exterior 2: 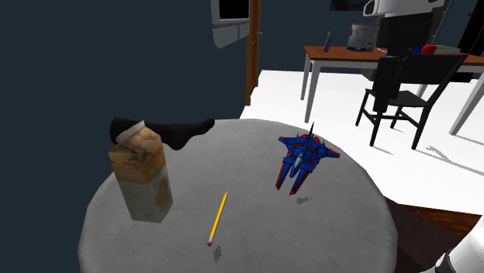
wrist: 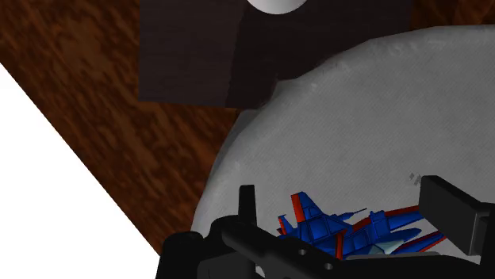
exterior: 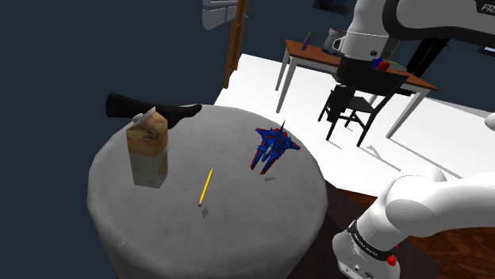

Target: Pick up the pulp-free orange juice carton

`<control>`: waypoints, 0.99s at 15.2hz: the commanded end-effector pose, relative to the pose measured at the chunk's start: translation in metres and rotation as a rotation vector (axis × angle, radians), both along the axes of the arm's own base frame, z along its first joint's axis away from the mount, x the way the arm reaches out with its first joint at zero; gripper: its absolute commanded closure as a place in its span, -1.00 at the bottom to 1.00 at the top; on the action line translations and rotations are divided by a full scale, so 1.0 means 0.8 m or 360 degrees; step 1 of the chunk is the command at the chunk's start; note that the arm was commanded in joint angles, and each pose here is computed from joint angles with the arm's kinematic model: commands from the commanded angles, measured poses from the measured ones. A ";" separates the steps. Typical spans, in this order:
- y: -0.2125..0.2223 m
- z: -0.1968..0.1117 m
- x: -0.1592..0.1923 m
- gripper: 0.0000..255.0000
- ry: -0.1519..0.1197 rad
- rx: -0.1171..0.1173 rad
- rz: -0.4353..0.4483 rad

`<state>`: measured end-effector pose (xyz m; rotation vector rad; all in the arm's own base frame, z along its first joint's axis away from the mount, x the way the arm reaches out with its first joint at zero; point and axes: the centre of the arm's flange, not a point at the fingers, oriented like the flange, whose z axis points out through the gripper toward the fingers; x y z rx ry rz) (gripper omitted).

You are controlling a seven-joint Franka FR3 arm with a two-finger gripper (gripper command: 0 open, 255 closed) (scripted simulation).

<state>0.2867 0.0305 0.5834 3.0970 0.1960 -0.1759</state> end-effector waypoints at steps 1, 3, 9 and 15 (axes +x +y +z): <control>0.000 0.000 0.000 -1.00 0.0000 0.0000 0.0000; 0.024 -0.007 0.014 -1.00 -0.0036 0.0022 0.0034; 0.098 -0.024 0.054 -1.00 -0.0144 0.0089 0.0136; 0.176 -0.035 0.090 -1.00 -0.0251 0.0156 0.0237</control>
